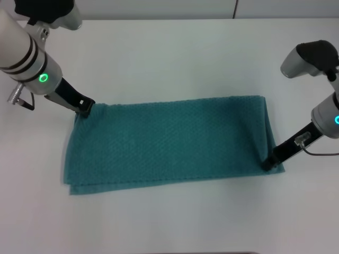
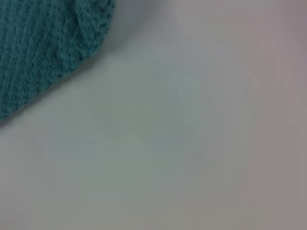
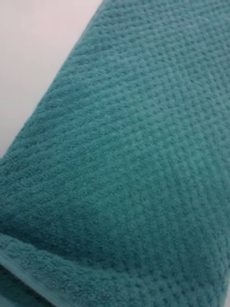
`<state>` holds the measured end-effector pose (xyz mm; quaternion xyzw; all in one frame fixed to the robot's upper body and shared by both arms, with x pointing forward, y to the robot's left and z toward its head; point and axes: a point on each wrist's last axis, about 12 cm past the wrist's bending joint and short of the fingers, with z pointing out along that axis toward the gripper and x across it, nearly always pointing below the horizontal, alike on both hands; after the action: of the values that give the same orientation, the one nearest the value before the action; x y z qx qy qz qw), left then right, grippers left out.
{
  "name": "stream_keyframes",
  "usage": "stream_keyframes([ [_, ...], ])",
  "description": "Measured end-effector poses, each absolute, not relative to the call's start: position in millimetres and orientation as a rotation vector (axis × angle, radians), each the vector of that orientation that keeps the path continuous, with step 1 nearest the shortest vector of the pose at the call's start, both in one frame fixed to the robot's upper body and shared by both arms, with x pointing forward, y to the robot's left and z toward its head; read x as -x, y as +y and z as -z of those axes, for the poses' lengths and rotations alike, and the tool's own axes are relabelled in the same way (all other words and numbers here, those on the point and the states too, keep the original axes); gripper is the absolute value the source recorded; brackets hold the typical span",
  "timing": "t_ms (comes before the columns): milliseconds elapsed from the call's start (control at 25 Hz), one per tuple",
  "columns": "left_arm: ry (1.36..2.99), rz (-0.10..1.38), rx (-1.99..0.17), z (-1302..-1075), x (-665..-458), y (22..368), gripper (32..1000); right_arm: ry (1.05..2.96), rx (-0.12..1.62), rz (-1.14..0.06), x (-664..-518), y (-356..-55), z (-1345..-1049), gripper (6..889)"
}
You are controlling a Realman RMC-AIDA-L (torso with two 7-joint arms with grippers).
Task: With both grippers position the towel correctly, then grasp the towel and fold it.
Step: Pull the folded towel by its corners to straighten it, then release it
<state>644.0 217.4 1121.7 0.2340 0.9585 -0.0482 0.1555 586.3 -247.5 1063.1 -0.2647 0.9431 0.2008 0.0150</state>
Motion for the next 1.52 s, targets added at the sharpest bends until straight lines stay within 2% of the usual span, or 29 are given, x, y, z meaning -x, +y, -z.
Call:
stream_keyframes([
  [760, 2.723, 0.169, -0.717, -1126.6, -646.5, 202.0, 91, 2.96, 0.884, -0.729, -569.9, -256.3, -1063.1, 42],
  [1080, 2.718, 0.166, -0.718, -1128.3, -647.6, 202.2, 94, 2.967, 0.887, -0.748, -567.1, -257.3, -1062.7, 42],
  [1520, 2.727, 0.186, -0.722, -1135.3, -646.6, 202.7, 99, 2.937, 0.862, -0.763, -571.6, -262.1, -1071.1, 62],
])
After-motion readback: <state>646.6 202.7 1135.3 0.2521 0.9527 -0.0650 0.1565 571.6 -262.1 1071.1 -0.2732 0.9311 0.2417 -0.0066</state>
